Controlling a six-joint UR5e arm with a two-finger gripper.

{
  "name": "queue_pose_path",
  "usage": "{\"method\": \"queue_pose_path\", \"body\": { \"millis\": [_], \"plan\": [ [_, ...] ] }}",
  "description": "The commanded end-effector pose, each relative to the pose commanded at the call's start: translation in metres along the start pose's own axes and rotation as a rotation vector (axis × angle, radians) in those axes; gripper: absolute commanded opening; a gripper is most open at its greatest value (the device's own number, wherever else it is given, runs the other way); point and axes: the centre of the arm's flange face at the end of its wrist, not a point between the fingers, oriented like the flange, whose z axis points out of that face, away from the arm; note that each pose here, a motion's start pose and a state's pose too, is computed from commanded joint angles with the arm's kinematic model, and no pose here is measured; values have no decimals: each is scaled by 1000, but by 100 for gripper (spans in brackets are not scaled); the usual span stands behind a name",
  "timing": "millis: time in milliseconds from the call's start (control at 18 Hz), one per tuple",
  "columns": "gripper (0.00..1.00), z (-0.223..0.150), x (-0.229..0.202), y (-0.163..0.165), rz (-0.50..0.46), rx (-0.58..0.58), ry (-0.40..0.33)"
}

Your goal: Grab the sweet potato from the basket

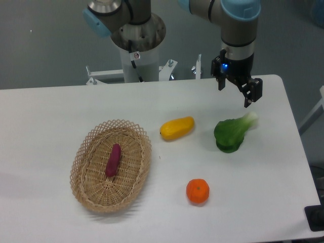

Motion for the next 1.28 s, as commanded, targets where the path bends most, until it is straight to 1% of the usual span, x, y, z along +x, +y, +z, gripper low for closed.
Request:
{"method": "queue_pose_path", "body": {
  "millis": [111,333,444,556,778,944,1056,1167,1278],
  "plan": [
    [100,1,1,-1,2,2,1],
    [100,-3,3,-12,-3,56,-5],
    [100,-5,7,-31,-24,96,-3],
    [100,0,13,-47,-93,123,15],
    [100,8,28,-104,-255,143,53],
    [100,27,39,-161,-350,161,52],
    [100,40,45,-191,-426,178,49],
    [100,47,58,-218,-488,184,63],
    [100,55,70,-238,-518,178,89]
  ]
}}
